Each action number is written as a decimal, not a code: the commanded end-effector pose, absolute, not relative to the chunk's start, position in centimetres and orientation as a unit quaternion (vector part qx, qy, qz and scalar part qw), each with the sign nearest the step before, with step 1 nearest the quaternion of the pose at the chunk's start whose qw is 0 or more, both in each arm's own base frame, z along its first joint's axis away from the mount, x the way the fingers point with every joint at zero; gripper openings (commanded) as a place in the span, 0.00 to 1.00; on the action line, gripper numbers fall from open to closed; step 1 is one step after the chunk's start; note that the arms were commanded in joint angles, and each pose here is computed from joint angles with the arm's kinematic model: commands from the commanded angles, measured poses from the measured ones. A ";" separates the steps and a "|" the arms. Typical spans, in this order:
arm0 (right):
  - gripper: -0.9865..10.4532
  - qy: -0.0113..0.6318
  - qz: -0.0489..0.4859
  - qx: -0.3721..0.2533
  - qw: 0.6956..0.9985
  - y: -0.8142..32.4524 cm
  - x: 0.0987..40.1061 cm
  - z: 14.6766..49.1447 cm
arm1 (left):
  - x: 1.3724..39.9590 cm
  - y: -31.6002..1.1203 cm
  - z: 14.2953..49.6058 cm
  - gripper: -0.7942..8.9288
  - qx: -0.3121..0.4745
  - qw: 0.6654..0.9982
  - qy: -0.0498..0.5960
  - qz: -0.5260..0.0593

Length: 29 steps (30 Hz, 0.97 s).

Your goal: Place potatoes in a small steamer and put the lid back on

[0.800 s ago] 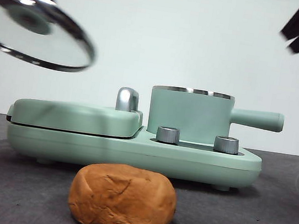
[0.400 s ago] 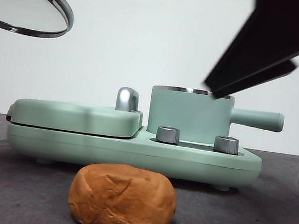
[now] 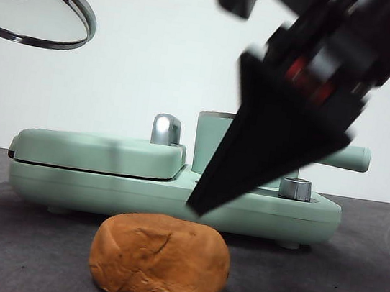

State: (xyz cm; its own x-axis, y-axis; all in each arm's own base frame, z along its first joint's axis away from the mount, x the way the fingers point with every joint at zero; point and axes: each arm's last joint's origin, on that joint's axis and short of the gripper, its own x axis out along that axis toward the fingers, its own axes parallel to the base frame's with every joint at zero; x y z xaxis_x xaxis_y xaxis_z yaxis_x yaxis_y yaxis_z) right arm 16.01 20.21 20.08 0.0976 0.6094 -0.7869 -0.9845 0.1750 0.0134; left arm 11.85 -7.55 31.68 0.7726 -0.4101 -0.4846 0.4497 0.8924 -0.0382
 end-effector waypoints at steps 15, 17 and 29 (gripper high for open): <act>0.22 0.360 0.551 -0.281 0.698 22.2 17.0 17.9 | 11.9 -7.6 32.6 0.10 0.032 0.947 0.225 -0.225; 0.22 0.359 0.539 -0.266 0.714 21.8 16.9 18.9 | 11.9 -7.6 32.6 0.10 0.033 0.948 0.225 -0.224; 0.22 0.371 0.332 -0.033 0.866 14.9 17.3 31.1 | 11.9 -7.6 32.6 0.10 0.034 0.947 0.226 -0.224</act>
State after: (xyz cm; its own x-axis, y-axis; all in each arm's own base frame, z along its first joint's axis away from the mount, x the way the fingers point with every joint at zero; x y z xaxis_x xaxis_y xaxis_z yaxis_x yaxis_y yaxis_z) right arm 17.02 14.81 30.41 0.5034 0.5569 -0.6607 -0.6429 0.7523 0.1442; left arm 11.88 -7.52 31.68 0.7795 -0.3969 -0.4846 0.4382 0.8984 -0.0309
